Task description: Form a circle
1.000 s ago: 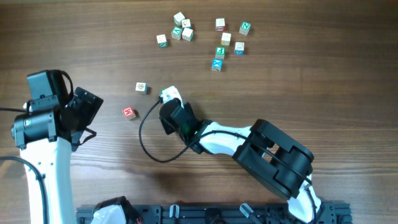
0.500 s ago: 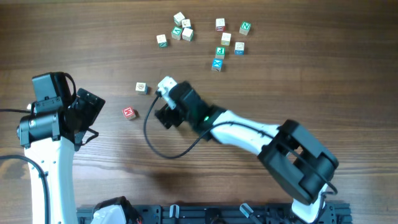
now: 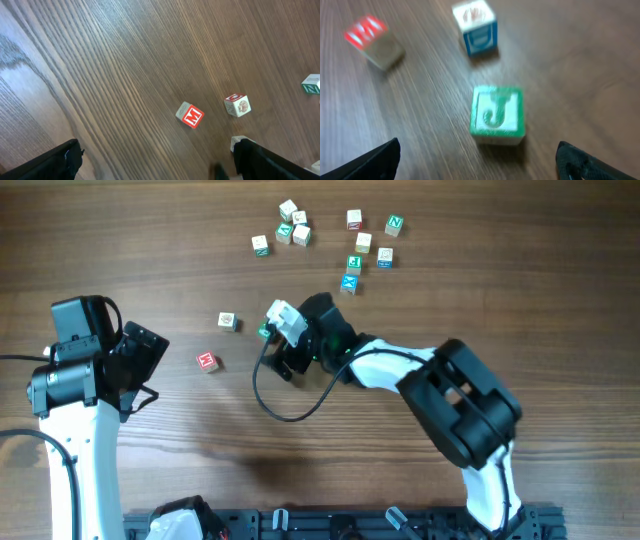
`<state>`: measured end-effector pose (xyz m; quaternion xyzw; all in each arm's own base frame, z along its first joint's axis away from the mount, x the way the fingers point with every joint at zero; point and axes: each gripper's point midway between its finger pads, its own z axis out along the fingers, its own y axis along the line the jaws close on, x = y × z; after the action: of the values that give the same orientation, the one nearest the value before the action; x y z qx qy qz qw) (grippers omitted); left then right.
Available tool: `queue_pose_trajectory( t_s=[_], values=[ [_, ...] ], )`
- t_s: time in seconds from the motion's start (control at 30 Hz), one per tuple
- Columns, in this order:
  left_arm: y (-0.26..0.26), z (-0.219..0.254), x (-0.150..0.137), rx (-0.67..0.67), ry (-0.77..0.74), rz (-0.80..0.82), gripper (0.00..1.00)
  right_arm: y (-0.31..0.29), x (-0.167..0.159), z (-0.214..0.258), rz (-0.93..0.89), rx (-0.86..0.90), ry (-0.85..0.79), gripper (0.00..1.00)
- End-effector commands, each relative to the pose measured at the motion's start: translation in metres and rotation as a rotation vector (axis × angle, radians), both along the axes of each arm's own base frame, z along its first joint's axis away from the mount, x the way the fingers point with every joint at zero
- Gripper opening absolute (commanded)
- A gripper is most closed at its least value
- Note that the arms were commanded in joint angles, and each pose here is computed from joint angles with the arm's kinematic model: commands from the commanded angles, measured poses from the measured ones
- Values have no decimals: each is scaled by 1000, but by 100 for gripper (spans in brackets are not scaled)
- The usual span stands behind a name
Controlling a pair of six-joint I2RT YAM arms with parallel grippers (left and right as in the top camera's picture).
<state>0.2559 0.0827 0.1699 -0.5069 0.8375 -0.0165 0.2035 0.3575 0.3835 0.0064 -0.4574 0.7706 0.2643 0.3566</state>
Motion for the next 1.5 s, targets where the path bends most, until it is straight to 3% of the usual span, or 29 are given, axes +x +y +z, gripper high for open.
queue_pose_trajectory(
  t_s=[0.0, 0.1, 0.3, 0.4, 0.53, 0.6, 0.7, 0.87, 1.2, 1.33, 1.47],
  values=[
    [1, -3, -1, -6, 7, 10, 100, 3, 7, -7, -30, -4, -21, 94],
    [1, -5, -1, -8, 14, 9, 100, 2, 12, -7, -57, -2, -32, 85],
    [1, -14, 1, -17, 47, 10, 100, 1, 19, -17, -91, 2, -42, 51],
    [1, -14, 1, -17, 49, 9, 100, 3, 20, -16, -96, 13, -46, 51],
    [1, -14, 1, -17, 49, 9, 100, 5, 23, -11, -106, 38, -52, 63],
    [1, -14, 1, -17, 48, 9, 100, 7, 25, -9, -106, 49, -64, 63],
    [2, -14, 2, -16, 45, 9, 100, 8, 27, -11, -107, 59, -75, 57],
    [2, -14, 2, -16, 45, 10, 100, 9, 30, -13, -130, 62, -57, 35],
    [2, -14, 3, -15, 41, 10, 100, 36, 6, -9, -106, 99, -6, 33],
    [2, -13, 4, -14, 37, 9, 100, 28, 21, -10, -303, 26, -104, 33],
    [3, -13, 6, -12, 30, 10, 100, 31, 27, -1, -367, 91, -89, 33]
  ],
)
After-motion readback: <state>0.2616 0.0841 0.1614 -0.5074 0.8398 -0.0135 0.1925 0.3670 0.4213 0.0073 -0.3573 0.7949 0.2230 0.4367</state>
